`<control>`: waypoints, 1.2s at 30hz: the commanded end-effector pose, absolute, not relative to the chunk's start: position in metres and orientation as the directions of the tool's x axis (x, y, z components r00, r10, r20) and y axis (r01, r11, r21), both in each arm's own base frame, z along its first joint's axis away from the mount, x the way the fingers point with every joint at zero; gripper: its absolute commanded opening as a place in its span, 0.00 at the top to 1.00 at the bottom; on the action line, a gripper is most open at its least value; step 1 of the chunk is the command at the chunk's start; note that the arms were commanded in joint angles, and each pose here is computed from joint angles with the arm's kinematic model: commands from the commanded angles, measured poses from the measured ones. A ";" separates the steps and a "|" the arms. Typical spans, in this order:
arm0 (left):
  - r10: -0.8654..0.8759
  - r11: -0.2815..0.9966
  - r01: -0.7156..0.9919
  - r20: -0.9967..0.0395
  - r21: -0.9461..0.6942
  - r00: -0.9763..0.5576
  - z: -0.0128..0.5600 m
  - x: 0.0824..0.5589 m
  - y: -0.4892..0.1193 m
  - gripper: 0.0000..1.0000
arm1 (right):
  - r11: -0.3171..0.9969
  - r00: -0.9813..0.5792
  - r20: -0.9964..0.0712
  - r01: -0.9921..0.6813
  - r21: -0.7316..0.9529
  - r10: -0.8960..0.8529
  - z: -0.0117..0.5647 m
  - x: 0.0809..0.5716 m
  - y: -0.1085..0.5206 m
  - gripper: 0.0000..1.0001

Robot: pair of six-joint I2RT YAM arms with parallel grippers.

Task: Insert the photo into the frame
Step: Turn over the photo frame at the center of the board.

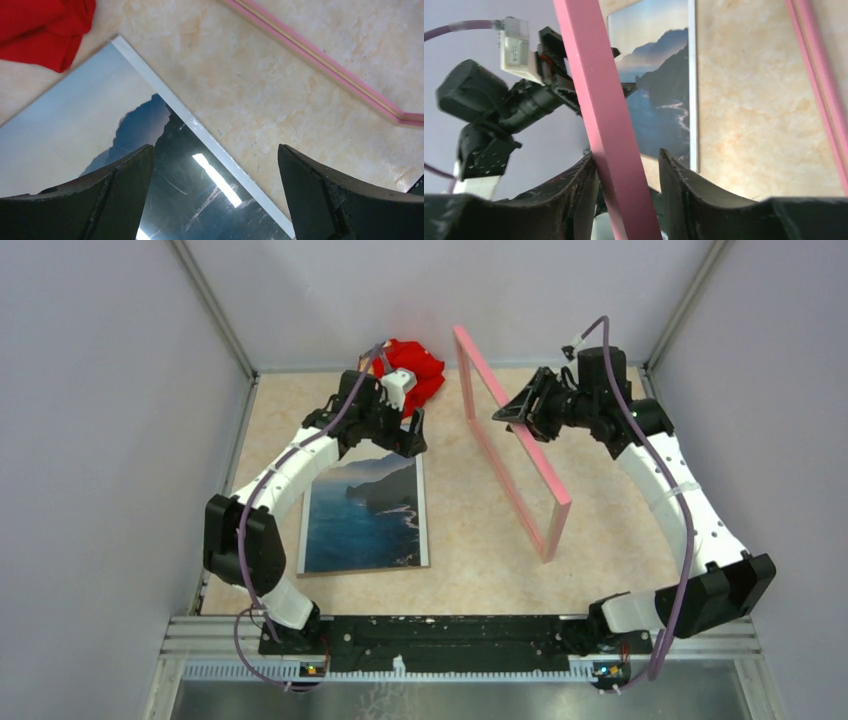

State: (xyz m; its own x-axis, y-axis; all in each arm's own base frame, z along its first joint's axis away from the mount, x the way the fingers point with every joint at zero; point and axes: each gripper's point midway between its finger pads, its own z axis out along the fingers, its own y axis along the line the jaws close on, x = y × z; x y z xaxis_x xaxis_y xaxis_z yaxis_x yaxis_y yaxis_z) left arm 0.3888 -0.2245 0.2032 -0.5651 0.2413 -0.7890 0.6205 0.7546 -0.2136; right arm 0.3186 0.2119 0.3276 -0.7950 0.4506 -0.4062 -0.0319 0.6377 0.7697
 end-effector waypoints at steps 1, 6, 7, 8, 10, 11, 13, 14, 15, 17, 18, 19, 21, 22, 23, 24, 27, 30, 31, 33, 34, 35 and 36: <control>0.256 0.746 0.638 -0.803 -0.190 -0.538 0.198 0.389 -0.225 0.02 | 0.691 -0.801 -0.421 -0.013 0.723 0.425 0.306 0.307 0.190 0.60; 0.244 0.735 0.643 -0.799 -0.217 -0.549 0.196 0.387 -0.230 0.02 | 0.641 -0.776 -0.415 -0.018 0.768 0.475 0.310 0.309 0.186 0.76; 0.242 0.733 0.644 -0.801 -0.219 -0.547 0.198 0.387 -0.231 0.02 | 0.641 -0.772 -0.416 -0.014 0.767 0.481 0.311 0.309 0.185 0.78; 0.240 0.730 0.647 -0.802 -0.222 -0.547 0.200 0.386 -0.231 0.02 | 0.640 -0.769 -0.417 -0.012 0.768 0.485 0.312 0.310 0.184 0.81; 0.238 0.727 0.648 -0.803 -0.225 -0.546 0.201 0.384 -0.231 0.02 | 0.611 -0.768 -0.400 -0.014 0.792 0.501 0.316 0.312 0.188 0.83; 0.239 0.726 0.650 -0.803 -0.225 -0.545 0.202 0.382 -0.231 0.02 | 0.577 -0.770 -0.383 -0.024 0.816 0.510 0.321 0.314 0.193 0.84; 0.240 0.727 0.649 -0.802 -0.226 -0.548 0.203 0.379 -0.230 0.02 | 0.493 -0.779 -0.329 -0.028 0.869 0.534 0.332 0.315 0.205 0.87; 0.239 0.726 0.650 -0.803 -0.226 -0.545 0.205 0.378 -0.229 0.02 | 0.454 -0.782 -0.311 -0.040 0.890 0.540 0.339 0.314 0.212 0.88; 0.239 0.725 0.651 -0.804 -0.225 -0.544 0.205 0.375 -0.229 0.02 | 0.424 -0.781 -0.302 -0.053 0.904 0.546 0.347 0.314 0.217 0.88; 0.238 0.724 0.653 -0.808 -0.222 -0.538 0.207 0.372 -0.227 0.02 | 0.391 -0.775 -0.305 -0.082 0.917 0.553 0.363 0.314 0.226 0.89; 0.237 0.723 0.655 -0.811 -0.220 -0.534 0.209 0.371 -0.227 0.02 | 0.373 -0.775 -0.303 -0.093 0.923 0.555 0.371 0.312 0.230 0.90; 0.237 0.721 0.657 -0.813 -0.220 -0.532 0.212 0.369 -0.226 0.02 | 0.350 -0.774 -0.295 -0.102 0.931 0.560 0.378 0.310 0.233 0.90; 0.240 0.718 0.661 -0.814 -0.218 -0.529 0.215 0.367 -0.225 0.02 | 0.293 -0.775 -0.263 -0.105 0.950 0.575 0.384 0.308 0.236 0.90; 0.240 0.718 0.661 -0.814 -0.217 -0.529 0.216 0.365 -0.225 0.02 | 0.260 -0.774 -0.239 -0.099 0.960 0.586 0.385 0.306 0.237 0.90; 0.240 0.718 0.661 -0.814 -0.218 -0.529 0.218 0.365 -0.225 0.02 | 0.224 -0.774 -0.211 -0.092 0.970 0.597 0.384 0.305 0.237 0.90; 0.240 0.718 0.660 -0.813 -0.219 -0.530 0.219 0.364 -0.224 0.02 | 0.184 -0.775 -0.182 -0.087 0.979 0.606 0.384 0.304 0.238 0.90; 0.239 0.721 0.658 -0.813 -0.217 -0.531 0.222 0.362 -0.223 0.02 | 0.075 -0.778 -0.133 -0.110 0.991 0.614 0.396 0.302 0.241 0.90; 0.237 0.723 0.656 -0.814 -0.217 -0.530 0.222 0.361 -0.222 0.02 | 0.044 -0.784 -0.136 -0.137 0.990 0.605 0.408 0.301 0.243 0.91; 0.237 0.724 0.655 -0.814 -0.217 -0.531 0.222 0.360 -0.221 0.02 | 0.015 -0.787 -0.127 -0.148 0.989 0.604 0.416 0.299 0.243 0.91; 0.237 0.725 0.654 -0.813 -0.216 -0.531 0.222 0.360 -0.221 0.02 | -0.025 -0.785 -0.124 -0.175 0.984 0.607 0.430 0.296 0.243 0.91; 0.237 0.726 0.653 -0.812 -0.218 -0.534 0.221 0.360 -0.221 0.02 | -0.034 -0.784 -0.129 -0.188 0.982 0.607 0.436 0.295 0.244 0.91; 0.237 0.725 0.653 -0.812 -0.218 -0.533 0.221 0.360 -0.221 0.02 | -0.038 -0.784 -0.135 -0.198 0.979 0.606 0.440 0.294 0.245 0.91; 0.236 0.725 0.653 -0.812 -0.218 -0.534 0.221 0.360 -0.221 0.02 | -0.042 -0.789 -0.140 -0.206 0.978 0.599 0.443 0.294 0.249 0.90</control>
